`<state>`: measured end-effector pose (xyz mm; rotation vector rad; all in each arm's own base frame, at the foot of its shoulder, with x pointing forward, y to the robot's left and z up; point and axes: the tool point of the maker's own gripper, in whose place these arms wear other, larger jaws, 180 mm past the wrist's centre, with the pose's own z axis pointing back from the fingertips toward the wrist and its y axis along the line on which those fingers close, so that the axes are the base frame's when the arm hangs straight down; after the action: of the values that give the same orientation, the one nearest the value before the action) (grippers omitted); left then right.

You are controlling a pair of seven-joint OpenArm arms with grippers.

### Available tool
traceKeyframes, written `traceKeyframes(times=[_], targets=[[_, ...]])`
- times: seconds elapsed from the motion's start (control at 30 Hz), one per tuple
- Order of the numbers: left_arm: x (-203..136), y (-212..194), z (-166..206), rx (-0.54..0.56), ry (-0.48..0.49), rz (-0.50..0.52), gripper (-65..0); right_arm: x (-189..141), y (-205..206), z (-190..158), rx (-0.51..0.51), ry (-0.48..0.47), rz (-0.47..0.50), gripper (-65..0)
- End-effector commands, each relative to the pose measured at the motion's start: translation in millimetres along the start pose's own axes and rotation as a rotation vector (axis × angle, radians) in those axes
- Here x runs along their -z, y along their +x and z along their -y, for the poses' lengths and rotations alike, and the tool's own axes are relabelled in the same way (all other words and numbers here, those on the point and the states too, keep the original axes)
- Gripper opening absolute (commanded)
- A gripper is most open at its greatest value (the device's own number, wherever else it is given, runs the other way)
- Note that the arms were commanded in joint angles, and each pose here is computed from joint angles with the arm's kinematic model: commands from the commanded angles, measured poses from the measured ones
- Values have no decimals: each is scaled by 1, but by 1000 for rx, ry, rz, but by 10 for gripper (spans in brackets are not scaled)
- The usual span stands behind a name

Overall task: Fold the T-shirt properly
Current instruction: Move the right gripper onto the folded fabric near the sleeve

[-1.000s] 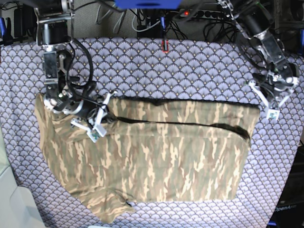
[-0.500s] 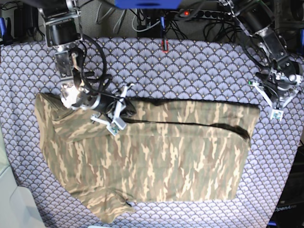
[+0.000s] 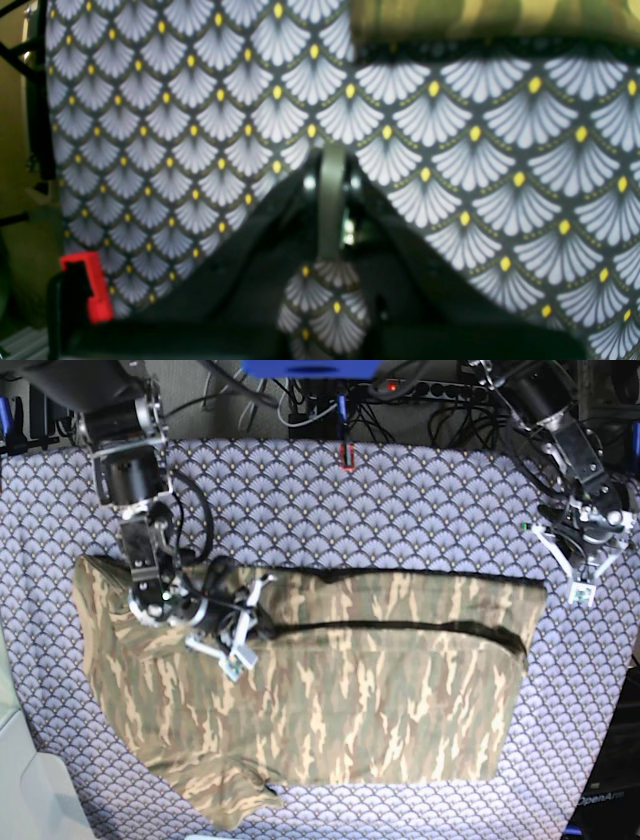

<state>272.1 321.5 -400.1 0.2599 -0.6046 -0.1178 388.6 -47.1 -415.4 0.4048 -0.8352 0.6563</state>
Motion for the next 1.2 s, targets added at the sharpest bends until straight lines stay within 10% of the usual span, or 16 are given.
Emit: traceKeyframes(times=[0.0,0.33,0.63,1.17], targets=[[-5,9,-9,6,25,37,-650,-1,36,5,-31,-8,94,-647],[-23,6,-16,42,69,49,-650,-12,110,42,-95,-156,214,-647],[-20,5,-12,32,56,48,-650,-29,59,-37,-211,-41,141,-647],[-22,6,-15,39,66,48,-650,13,-4,-40,-154,39,7,-647]])
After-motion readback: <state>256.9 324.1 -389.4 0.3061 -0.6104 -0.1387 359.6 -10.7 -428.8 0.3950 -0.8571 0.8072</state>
